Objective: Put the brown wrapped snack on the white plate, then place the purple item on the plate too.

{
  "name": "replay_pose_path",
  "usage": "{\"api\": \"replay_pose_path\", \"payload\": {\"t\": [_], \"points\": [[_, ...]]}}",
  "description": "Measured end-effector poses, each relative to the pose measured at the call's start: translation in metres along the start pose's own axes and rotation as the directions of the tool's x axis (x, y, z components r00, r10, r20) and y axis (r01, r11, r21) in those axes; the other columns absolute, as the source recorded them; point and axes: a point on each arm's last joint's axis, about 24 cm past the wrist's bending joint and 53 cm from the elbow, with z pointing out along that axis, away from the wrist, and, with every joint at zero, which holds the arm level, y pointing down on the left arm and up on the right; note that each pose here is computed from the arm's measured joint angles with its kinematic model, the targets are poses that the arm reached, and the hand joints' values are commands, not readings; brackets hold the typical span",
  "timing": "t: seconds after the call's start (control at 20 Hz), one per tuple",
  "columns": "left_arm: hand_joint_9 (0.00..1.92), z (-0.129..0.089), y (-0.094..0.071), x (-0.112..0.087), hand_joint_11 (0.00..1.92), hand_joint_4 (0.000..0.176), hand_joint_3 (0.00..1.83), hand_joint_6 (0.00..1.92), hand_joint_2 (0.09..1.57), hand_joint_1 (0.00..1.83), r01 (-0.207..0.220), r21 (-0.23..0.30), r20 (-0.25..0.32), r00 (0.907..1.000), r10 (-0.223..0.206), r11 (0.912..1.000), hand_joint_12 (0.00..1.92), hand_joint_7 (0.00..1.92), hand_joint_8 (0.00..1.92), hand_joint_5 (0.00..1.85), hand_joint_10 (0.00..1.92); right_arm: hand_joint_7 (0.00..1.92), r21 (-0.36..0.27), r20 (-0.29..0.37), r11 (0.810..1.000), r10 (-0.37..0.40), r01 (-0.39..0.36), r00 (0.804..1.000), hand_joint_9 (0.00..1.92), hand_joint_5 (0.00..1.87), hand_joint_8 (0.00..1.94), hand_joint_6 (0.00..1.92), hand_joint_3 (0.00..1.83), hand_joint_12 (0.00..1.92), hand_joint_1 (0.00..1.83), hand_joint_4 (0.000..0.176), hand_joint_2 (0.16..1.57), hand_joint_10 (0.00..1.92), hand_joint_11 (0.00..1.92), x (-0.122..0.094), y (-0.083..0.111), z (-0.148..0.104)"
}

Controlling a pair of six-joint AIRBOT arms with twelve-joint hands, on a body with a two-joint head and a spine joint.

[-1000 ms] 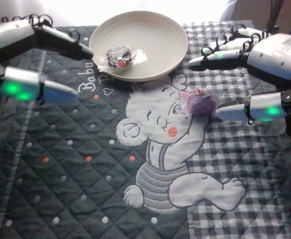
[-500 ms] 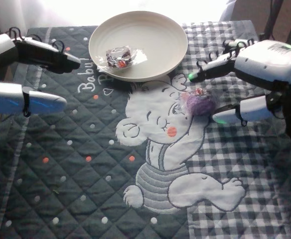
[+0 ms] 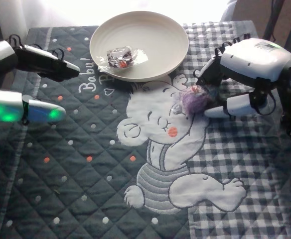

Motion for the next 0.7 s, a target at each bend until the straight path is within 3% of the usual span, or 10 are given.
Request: {"api": "replay_pose_path", "payload": {"t": [0.05, 0.1, 0.2, 0.35, 0.4, 0.45, 0.5, 0.6, 0.65, 0.7], "points": [[0.66, -0.001, 0.002, 0.002, 0.19, 0.0, 0.0, 0.0, 0.91, 0.76, 0.004, -0.004, -0.005, 1.0, -0.004, 1.0, 1.34, 0.78, 0.0, 0.76, 0.28, 1.19, -0.001, 0.002, 1.0, 0.003, -0.003, 1.0, 1.06, 1.08, 0.64, 0.85, 0.0, 1.3, 1.25, 0.021, 1.05, 0.63, 0.72, -0.001, 0.0, 0.0], [0.66, -0.002, 0.004, 0.003, 0.18, 0.0, 0.0, 0.0, 0.91, 0.75, 0.008, -0.008, -0.008, 0.9999, -0.008, 0.9999, 1.39, 0.8, 0.01, 0.76, 0.3, 1.19, -0.005, 0.003, 1.0, 0.007, -0.007, 1.0, 1.11, 1.07, 0.71, 0.8, 0.0, 1.36, 1.25, 0.004, 1.05, 0.63, 0.77, -0.001, 0.001, 0.0], [0.55, -0.004, 0.006, 0.003, 0.2, 0.0, 0.0, 0.01, 0.89, 0.79, 0.021, -0.012, 0.001, 0.9998, -0.021, 0.9997, 1.43, 0.83, 0.01, 0.76, 0.69, 1.04, -0.016, 0.01, 0.999, 0.038, -0.038, 0.999, 1.03, 1.14, 1.15, 0.48, 0.0, 1.77, 1.27, 0.0, 1.08, 1.27, 0.84, -0.007, 0.002, -0.002], [0.54, -0.007, 0.01, 0.004, 0.2, 0.0, 0.0, 0.0, 0.89, 0.76, 0.031, -0.022, 0.003, 0.9995, -0.031, 0.9993, 1.22, 0.8, 0.0, 0.76, 0.49, 1.17, -0.046, 0.025, 0.995, 0.085, -0.084, 0.996, 1.03, 1.21, 0.85, 0.45, 0.0, 1.49, 1.27, 0.0, 1.03, 1.03, 0.73, -0.022, 0.011, 0.002], [0.61, -0.009, 0.012, 0.006, 0.18, 0.0, 0.0, 0.0, 0.9, 0.72, 0.045, -0.03, 0.005, 0.999, -0.045, 0.9985, 1.17, 0.78, 0.0, 0.74, 0.29, 1.21, -0.087, 0.058, 0.994, 0.071, -0.066, 0.996, 1.06, 1.2, 0.77, 0.46, 0.0, 1.11, 1.28, 0.0, 1.03, 0.9, 0.27, -0.041, 0.027, 0.009], [0.61, -0.01, 0.012, 0.009, 0.18, 0.0, 0.0, 0.0, 0.9, 0.72, 0.047, -0.028, 0.0, 0.9989, -0.047, 0.9985, 1.17, 0.78, 0.0, 0.74, 0.29, 1.21, -0.123, 0.095, 0.991, 0.071, -0.059, 0.993, 1.06, 1.2, 0.77, 0.46, 0.0, 1.11, 1.28, 0.0, 1.03, 0.9, 0.27, -0.058, 0.04, 0.013], [0.67, -0.011, 0.012, 0.01, 0.22, 0.0, 0.0, 0.01, 0.9, 0.7, 0.046, -0.024, -0.002, 0.999, -0.046, 0.9987, 1.21, 0.81, 0.01, 0.76, 0.24, 1.0, -0.166, 0.144, 0.985, 0.075, -0.051, 0.987, 0.84, 1.3, 1.2, 0.19, 0.0, 1.77, 1.27, 0.0, 1.07, 1.35, 0.44, -0.079, 0.053, 0.016], [0.68, -0.011, 0.015, 0.007, 0.23, 0.0, 0.0, 0.01, 0.9, 0.68, 0.055, -0.034, 0.01, 0.9984, -0.055, 0.9979, 1.19, 0.81, 0.01, 0.76, 0.23, 1.03, -0.185, 0.184, 0.982, 0.075, -0.041, 0.98, 0.89, 1.29, 1.15, 0.19, 0.0, 1.76, 1.28, 0.0, 1.06, 1.43, 0.71, -0.095, 0.059, 0.024], [0.66, -0.011, 0.016, 0.005, 0.21, 0.0, 0.0, 0.0, 0.9, 0.71, 0.056, -0.036, 0.013, 0.9984, -0.055, 0.9978, 1.17, 0.8, 0.01, 0.76, 0.22, 1.16, -0.173, 0.187, 0.984, 0.064, -0.032, 0.98, 0.95, 1.18, 0.79, 0.58, 0.0, 1.61, 1.25, 0.001, 1.04, 1.08, 0.63, -0.095, 0.06, 0.035], [0.66, -0.011, 0.016, 0.005, 0.21, 0.0, 0.0, 0.0, 0.9, 0.71, 0.056, -0.036, 0.014, 0.9983, -0.056, 0.9978, 1.17, 0.8, 0.01, 0.76, 0.22, 1.16, -0.154, 0.187, 0.988, 0.034, -0.005, 0.982, 0.95, 1.18, 0.79, 0.58, 0.0, 1.61, 1.25, 0.001, 1.04, 1.08, 0.63, -0.094, 0.062, 0.047]]}}
